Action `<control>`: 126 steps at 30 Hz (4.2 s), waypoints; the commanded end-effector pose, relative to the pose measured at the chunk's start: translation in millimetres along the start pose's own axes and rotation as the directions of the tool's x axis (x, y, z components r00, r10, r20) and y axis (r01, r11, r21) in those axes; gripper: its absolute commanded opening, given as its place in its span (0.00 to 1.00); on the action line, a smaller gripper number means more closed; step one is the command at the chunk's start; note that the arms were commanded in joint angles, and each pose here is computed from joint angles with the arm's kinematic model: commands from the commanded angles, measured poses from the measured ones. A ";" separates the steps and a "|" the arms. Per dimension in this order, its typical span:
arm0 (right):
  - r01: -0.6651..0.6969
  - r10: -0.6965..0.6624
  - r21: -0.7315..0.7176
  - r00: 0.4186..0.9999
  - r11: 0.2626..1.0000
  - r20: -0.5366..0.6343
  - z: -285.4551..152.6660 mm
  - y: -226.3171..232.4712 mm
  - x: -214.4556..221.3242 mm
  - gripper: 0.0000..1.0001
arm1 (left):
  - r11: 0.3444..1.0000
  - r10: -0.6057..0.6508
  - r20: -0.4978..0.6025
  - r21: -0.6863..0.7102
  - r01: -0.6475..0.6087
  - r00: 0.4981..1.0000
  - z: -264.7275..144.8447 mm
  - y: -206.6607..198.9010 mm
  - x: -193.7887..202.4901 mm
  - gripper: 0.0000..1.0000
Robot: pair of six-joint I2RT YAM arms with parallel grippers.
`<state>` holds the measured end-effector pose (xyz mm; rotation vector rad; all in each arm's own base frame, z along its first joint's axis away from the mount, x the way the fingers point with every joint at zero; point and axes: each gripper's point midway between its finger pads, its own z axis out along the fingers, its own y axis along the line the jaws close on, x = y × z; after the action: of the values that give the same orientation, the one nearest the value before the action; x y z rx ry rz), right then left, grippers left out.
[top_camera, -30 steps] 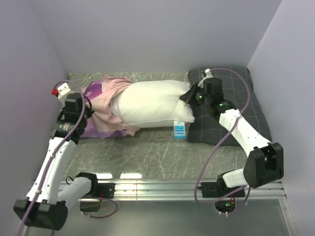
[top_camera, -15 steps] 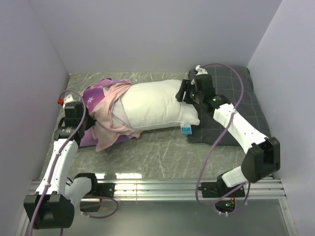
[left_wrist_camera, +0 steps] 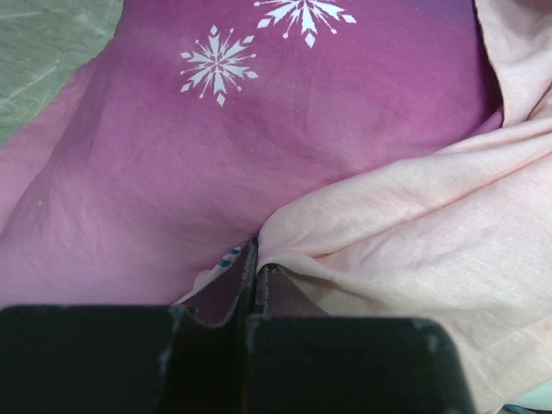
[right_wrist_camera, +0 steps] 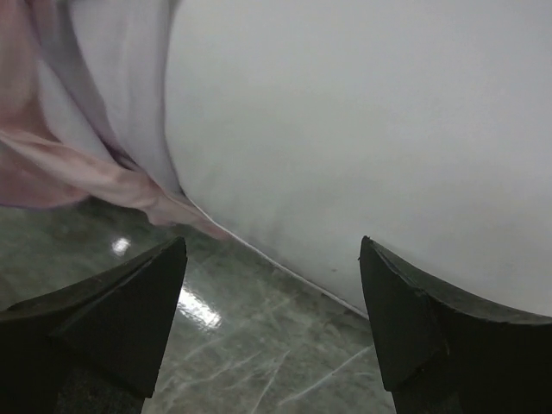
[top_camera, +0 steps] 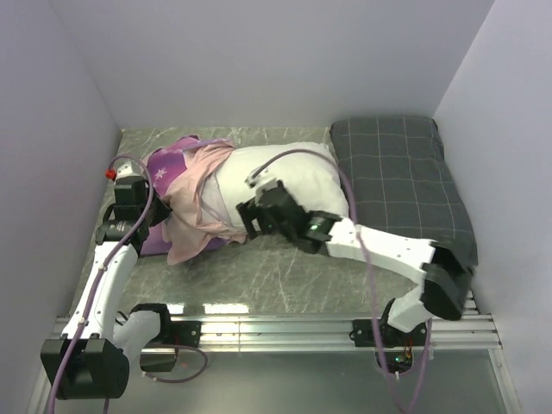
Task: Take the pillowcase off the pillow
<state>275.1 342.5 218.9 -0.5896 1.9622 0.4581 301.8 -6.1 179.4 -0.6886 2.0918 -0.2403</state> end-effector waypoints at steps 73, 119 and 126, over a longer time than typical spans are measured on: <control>-0.426 0.413 0.136 0.903 0.894 0.118 19.4 -143.7 -107.0 0.00 | 0.935 0.280 0.317 -0.304 -0.182 0.906 -67.6 -71.1 -120.2 0.00; -0.441 0.453 0.133 0.889 0.887 -0.071 111.2 -169.1 -57.9 0.00 | 0.983 0.150 -0.012 0.113 -0.148 0.989 -10.3 -107.4 68.2 0.70; -0.363 0.362 0.087 0.932 0.928 0.025 67.6 -152.2 -103.4 0.41 | 0.983 0.140 0.062 0.112 -0.146 0.988 -9.1 -106.5 56.3 0.00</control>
<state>476.1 290.1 243.7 -0.1082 2.1002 0.6595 299.5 -129.4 161.7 -0.4343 2.1723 -0.2253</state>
